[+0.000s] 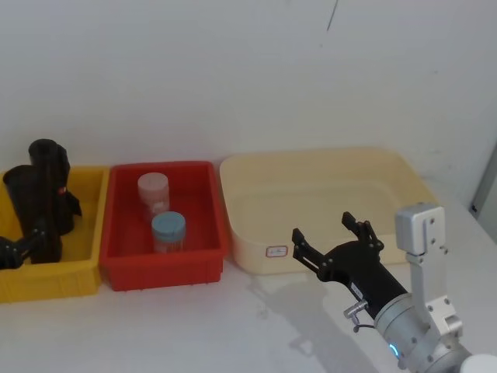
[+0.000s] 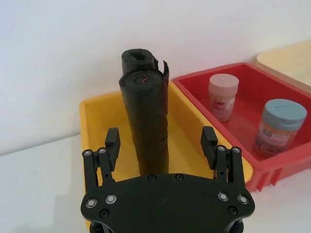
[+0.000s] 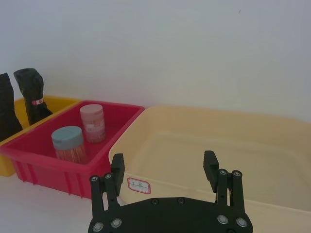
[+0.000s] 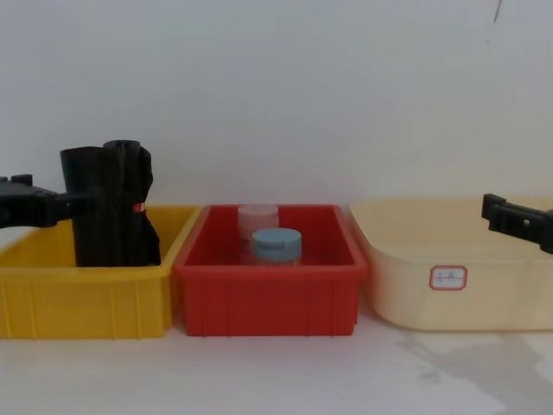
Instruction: Pick up the garbage bag with the one hand and transfer it to the other hand.
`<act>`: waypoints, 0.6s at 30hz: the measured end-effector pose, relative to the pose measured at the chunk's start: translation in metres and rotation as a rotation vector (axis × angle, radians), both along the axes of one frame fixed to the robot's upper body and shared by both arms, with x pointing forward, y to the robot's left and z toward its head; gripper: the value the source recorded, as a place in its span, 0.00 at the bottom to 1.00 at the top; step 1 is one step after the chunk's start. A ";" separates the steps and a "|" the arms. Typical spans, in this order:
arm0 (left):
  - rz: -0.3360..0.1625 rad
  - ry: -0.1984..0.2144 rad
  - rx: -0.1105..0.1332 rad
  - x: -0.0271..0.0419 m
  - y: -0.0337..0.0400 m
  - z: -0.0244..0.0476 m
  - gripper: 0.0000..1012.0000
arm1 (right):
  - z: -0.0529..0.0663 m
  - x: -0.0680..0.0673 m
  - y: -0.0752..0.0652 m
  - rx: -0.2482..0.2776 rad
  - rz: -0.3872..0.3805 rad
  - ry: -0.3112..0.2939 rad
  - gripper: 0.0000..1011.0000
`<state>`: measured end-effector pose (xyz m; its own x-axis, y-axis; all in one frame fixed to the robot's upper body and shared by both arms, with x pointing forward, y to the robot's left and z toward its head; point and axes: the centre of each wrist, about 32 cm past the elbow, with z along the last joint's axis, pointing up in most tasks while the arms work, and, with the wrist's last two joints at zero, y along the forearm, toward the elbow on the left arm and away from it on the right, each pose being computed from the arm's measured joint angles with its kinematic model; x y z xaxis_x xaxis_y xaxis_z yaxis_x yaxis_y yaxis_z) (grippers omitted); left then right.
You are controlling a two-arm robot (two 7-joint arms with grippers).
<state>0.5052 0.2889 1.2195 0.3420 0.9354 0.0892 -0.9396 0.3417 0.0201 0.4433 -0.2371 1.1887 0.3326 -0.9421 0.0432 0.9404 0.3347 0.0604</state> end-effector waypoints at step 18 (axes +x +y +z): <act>-0.007 0.021 0.014 0.0413 -0.0065 0.0059 0.99 | 0.000 0.000 0.000 0.000 0.000 0.000 0.99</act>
